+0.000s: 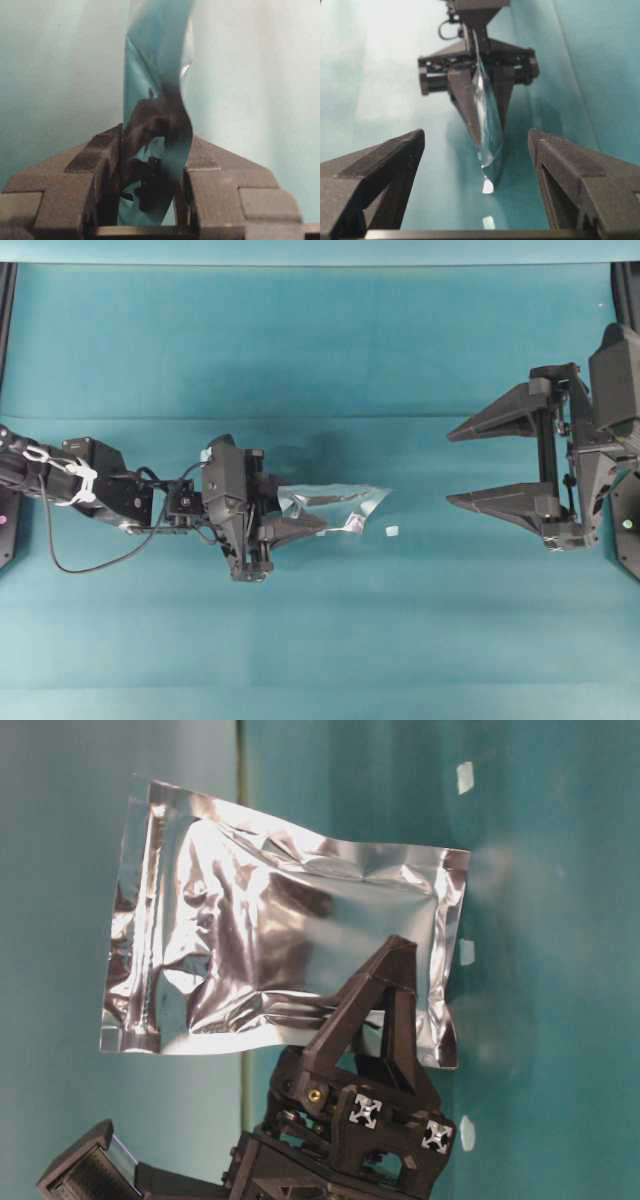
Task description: Hand over the silver zip bag and make it stand upright.
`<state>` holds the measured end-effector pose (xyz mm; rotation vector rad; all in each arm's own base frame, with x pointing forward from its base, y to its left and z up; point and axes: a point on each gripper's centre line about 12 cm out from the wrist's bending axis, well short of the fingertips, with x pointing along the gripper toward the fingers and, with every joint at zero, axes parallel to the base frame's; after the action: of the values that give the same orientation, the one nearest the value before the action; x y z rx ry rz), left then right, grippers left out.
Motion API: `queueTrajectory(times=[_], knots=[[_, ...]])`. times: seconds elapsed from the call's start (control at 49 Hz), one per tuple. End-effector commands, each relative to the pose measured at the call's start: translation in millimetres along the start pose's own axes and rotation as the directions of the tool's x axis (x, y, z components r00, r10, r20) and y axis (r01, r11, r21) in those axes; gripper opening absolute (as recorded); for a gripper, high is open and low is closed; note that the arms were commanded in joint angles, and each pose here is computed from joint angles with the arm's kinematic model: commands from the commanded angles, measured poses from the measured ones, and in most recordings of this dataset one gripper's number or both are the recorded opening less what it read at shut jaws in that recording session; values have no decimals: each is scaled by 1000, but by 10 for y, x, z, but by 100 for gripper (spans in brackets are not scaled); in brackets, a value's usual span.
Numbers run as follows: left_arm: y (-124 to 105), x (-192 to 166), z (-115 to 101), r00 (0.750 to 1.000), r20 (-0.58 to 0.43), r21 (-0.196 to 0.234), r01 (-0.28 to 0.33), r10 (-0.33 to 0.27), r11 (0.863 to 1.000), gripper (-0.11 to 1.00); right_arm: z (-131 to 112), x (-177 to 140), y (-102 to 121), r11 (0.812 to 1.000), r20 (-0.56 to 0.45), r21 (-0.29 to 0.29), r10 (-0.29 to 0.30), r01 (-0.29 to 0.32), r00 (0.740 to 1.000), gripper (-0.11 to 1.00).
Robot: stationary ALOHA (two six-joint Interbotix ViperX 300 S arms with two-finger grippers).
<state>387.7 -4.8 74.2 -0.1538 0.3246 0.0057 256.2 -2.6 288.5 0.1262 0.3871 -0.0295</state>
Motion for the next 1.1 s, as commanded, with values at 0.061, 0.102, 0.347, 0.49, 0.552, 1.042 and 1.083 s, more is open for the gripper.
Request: queueTrajectory(times=[0.061, 0.102, 0.347, 0.49, 0.552, 1.042, 1.083], knots=[[-87, 9, 1, 1000, -2, 6, 23, -23, 1000, 23, 48, -16, 6, 1000, 20, 11, 2, -3, 1000, 93], [-93, 9, 0, 1000, -2, 6, 24, -24, 1000, 23, 54, -17, 11, 1000, 21, 10, 4, -4, 1000, 93], [-93, 9, 0, 1000, -2, 6, 24, -24, 1000, 23, 56, -17, 11, 1000, 23, 10, 4, -4, 1000, 93], [-92, 5, -5, 1000, -4, 6, 24, -24, 1000, 23, 48, -16, 10, 1000, 20, 10, 4, -4, 1000, 93], [-93, 9, 0, 1000, -2, 6, 24, -24, 1000, 23, 54, -17, 11, 1000, 21, 10, 4, -4, 1000, 93], [-92, 2, -9, 1000, -5, 5, 24, -23, 1000, 23, 43, -16, 21, 1000, 16, 8, 8, -8, 1000, 93], [-91, 2, -11, 1000, -7, 5, 23, -23, 1000, 23, 33, -15, 32, 1000, 12, 7, 12, -12, 1000, 93]])
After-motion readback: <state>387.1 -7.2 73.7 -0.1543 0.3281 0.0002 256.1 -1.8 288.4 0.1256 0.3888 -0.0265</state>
